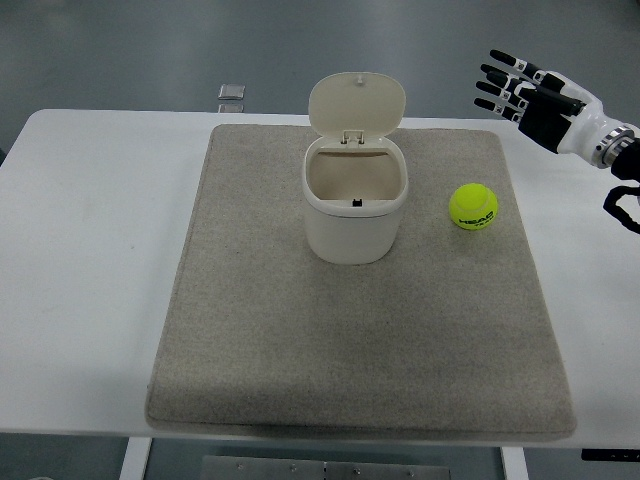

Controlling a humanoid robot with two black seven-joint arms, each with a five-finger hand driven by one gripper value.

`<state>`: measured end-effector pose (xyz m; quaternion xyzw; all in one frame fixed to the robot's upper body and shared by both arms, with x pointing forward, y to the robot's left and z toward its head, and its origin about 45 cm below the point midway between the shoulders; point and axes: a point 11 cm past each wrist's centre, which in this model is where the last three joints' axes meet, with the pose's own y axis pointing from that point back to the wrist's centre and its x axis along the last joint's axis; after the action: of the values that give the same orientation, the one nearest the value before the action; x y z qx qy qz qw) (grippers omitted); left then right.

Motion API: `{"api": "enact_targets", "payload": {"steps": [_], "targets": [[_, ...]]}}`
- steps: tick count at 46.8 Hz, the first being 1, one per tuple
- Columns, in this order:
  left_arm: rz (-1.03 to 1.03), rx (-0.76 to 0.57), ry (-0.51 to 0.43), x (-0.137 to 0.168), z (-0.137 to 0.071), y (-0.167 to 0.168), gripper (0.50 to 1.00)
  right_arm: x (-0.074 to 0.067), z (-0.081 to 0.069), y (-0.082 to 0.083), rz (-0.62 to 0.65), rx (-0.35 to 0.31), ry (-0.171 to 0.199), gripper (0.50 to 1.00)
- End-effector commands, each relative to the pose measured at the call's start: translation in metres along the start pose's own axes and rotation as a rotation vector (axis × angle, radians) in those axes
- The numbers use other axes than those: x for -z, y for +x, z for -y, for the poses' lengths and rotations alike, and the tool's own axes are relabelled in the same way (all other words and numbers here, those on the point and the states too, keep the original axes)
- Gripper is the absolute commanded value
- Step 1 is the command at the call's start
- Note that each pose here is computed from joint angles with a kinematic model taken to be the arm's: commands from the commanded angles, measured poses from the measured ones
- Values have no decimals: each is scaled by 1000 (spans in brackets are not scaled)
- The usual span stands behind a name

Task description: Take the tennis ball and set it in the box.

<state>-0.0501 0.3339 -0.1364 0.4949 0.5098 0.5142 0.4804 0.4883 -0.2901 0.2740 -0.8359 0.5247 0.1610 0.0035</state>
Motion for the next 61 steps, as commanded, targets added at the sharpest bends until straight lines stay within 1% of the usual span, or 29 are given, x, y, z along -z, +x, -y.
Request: {"api": "enact_targets", "payload": {"steps": [1, 4, 6, 10, 17, 22, 28, 36, 43, 46, 50, 54, 61], "targets": [[0, 0, 0, 0, 0, 0, 996, 2, 1, -2, -70, 7, -13, 913], [0, 0, 0, 0, 0, 0, 996, 4, 2, -3, -123, 13, -20, 913], [0, 0, 0, 0, 0, 0, 996, 6, 1, -2, -156, 16, -15, 911], [0, 0, 0, 0, 0, 0, 996, 9, -3, 2, -233, 17, -16, 911], [0, 0, 0, 0, 0, 0, 996, 11, -11, 11, -388, 16, -59, 911], [0, 0, 0, 0, 0, 0, 996, 15, -15, 13, -503, 32, -91, 909], [0, 0, 0, 0, 0, 0, 996, 15, -19, 14, -641, 69, -119, 909], [0, 0, 0, 0, 0, 0, 996, 9, -21, 8, -820, 133, -159, 909], [0, 0, 0, 0, 0, 0, 996, -5, -20, -5, -944, 214, -198, 911], [0, 0, 0, 0, 0, 0, 996, -4, -18, -13, -993, 248, -201, 909], [0, 0, 0, 0, 0, 0, 996, -13, -17, -18, -1055, 286, -239, 909], [0, 0, 0, 0, 0, 0, 996, -16, -16, -20, -1102, 306, -263, 909], [0, 0, 0, 0, 0, 0, 996, -20, -16, -18, -1189, 310, -270, 907]]}}
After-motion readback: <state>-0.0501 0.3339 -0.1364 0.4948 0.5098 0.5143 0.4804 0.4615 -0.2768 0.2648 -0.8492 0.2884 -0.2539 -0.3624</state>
